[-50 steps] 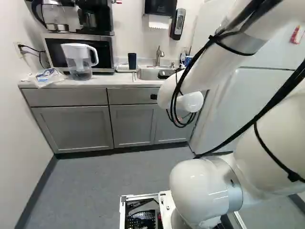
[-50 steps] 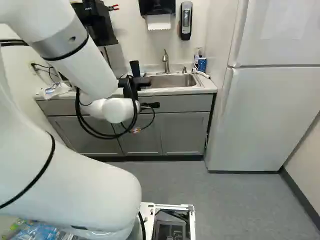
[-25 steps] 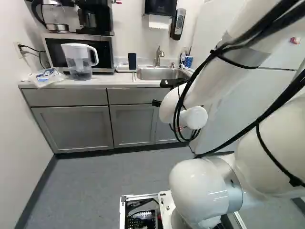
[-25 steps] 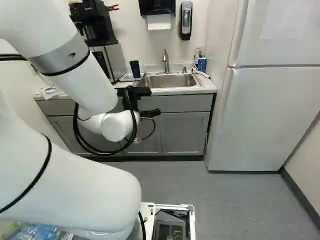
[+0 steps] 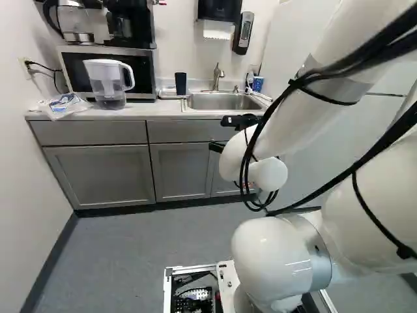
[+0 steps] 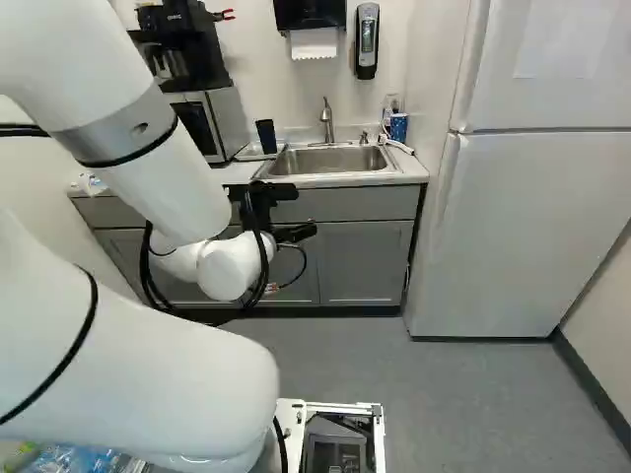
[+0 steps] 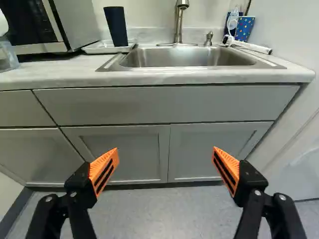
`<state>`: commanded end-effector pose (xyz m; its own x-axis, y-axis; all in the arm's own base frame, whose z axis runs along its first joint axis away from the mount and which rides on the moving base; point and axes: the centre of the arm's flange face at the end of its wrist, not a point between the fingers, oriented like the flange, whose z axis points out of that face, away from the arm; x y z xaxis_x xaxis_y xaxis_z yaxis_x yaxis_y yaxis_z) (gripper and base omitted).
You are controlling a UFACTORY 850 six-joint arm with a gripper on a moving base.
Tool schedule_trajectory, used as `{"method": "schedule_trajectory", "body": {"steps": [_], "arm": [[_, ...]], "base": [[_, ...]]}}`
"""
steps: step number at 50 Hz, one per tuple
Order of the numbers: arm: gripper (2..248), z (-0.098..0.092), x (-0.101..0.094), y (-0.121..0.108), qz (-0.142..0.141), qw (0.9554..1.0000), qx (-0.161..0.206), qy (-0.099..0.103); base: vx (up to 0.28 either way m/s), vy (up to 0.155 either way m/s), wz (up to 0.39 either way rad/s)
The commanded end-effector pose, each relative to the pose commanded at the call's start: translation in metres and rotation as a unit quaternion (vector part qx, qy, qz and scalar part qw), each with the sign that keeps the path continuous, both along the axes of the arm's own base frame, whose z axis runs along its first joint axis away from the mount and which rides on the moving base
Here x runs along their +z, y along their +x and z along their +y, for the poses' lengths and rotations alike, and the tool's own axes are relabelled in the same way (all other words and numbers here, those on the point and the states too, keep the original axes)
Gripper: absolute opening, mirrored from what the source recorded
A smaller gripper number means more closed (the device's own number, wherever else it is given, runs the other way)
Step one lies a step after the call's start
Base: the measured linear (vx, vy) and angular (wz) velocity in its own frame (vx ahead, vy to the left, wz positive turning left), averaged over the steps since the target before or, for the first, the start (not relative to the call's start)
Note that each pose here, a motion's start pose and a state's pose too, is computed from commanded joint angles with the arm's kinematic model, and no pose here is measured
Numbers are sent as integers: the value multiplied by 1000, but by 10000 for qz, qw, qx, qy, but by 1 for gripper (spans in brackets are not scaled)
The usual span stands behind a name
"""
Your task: Rinse the cup and place it in the tray
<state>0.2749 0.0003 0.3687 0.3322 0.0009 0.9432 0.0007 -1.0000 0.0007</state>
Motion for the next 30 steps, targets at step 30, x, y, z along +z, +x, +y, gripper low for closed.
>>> {"method": "schedule_trajectory", "body": {"steps": [30], "arm": [[247, 0, -3, -5, -35, 10000, -3, 4]], "base": [[0, 0, 0]]}}
